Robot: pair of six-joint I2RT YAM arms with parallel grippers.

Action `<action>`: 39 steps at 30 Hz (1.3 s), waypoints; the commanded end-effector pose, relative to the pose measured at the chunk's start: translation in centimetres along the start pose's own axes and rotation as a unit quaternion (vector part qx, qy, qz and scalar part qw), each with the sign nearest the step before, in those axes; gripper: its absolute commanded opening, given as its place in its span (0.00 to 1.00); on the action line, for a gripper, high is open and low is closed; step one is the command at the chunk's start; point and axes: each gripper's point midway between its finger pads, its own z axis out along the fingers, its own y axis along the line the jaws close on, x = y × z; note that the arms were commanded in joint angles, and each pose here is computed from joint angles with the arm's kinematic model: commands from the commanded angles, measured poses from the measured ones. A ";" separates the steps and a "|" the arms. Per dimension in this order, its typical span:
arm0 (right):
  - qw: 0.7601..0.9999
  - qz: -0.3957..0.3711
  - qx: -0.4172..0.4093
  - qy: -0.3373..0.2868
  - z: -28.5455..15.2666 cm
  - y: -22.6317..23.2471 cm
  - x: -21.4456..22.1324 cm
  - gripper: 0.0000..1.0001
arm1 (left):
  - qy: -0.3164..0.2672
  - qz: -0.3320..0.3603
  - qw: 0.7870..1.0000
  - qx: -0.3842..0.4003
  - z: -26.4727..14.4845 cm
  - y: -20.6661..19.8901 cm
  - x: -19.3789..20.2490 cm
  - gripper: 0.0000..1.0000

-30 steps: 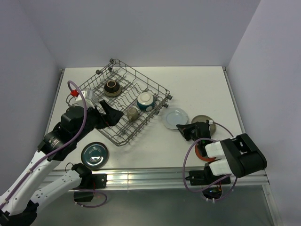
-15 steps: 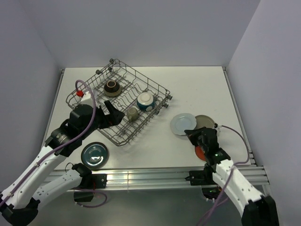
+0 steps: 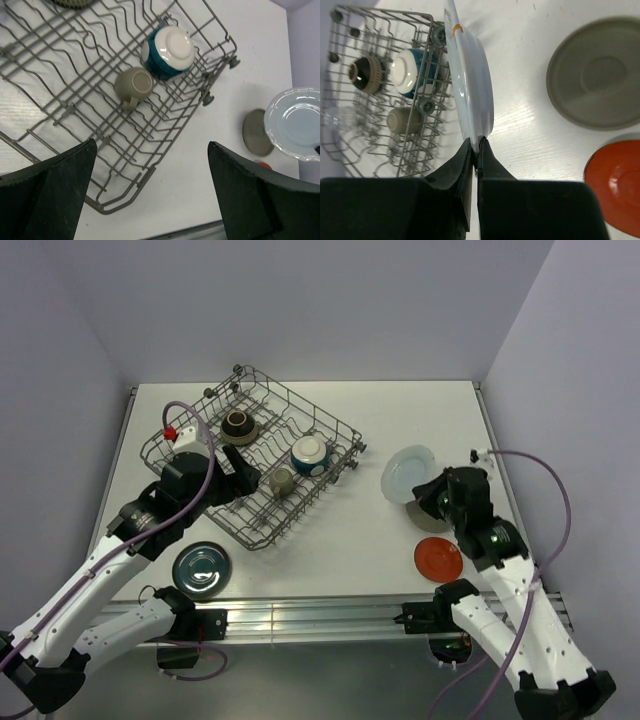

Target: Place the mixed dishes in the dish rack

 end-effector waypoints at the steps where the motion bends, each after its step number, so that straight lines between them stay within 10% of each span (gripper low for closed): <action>1: 0.994 -0.091 -0.045 -0.034 -1.0 4.6 -4.1 0.00 | -0.052 -0.014 0.998 -0.039 -0.2 0.0 -3.5 0.99; 18: 0.913 -0.351 -0.174 -0.115 2.5 27.3 -7.2 0.00 | -0.028 -0.015 0.999 -0.023 1.1 0.7 -2.1 0.99; 28: 0.820 -0.506 -0.203 -0.174 7.2 31.3 -3.8 0.00 | -0.012 -0.028 0.999 0.014 2.1 0.0 -0.5 0.98; 39: 0.769 -0.584 -0.226 -0.131 13.8 33.8 1.8 0.00 | -0.010 -0.037 0.999 0.019 2.2 0.3 0.0 0.98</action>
